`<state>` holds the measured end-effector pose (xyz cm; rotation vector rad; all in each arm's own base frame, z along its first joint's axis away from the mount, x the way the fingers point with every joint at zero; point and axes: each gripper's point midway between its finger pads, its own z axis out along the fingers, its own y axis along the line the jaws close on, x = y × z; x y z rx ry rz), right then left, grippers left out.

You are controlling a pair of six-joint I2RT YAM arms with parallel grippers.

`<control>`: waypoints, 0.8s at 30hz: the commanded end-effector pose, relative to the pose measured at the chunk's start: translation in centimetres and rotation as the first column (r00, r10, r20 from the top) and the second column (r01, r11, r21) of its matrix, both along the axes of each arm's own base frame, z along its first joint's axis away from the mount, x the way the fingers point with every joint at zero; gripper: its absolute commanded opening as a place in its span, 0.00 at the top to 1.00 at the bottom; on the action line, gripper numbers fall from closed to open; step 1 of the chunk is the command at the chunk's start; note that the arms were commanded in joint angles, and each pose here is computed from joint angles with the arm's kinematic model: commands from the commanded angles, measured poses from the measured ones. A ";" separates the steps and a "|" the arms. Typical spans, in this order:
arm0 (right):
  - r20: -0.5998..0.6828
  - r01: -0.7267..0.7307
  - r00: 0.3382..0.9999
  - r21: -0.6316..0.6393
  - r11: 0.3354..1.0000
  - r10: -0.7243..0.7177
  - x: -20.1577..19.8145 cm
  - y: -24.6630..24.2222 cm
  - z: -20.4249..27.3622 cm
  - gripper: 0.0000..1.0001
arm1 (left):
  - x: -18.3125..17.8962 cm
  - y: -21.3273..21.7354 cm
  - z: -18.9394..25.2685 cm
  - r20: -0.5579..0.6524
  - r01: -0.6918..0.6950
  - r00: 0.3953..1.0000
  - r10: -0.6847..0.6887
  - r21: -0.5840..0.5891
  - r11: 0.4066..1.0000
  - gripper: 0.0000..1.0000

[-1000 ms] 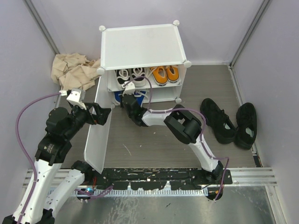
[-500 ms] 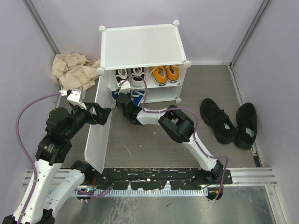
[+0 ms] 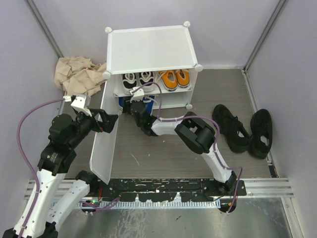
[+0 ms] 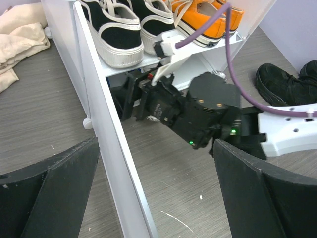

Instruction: Place and organize the shoes in the shoe cabinet

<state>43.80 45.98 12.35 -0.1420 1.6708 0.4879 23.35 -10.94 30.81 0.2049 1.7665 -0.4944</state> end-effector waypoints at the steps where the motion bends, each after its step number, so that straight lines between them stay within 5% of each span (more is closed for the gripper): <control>1: 0.096 -0.039 0.995 0.124 0.992 0.027 -2.2 -1.2 7.7 0.36 | -0.6 0.8 -5.6 -0.170 -0.010 0.985 0.025 0.092 0.996 0.02; 11: -0.032 -0.183 0.982 0.086 0.979 0.186 -8.8 -4.0 6.2 0.20 | -0.6 0.8 -5.6 -0.175 -0.007 0.984 0.023 0.093 0.996 0.02; 24: -0.128 0.035 0.990 -0.138 0.990 -0.053 -7.2 -8.3 2.0 0.22 | -0.7 0.7 -5.7 -0.175 -0.005 0.984 0.021 0.089 0.996 0.02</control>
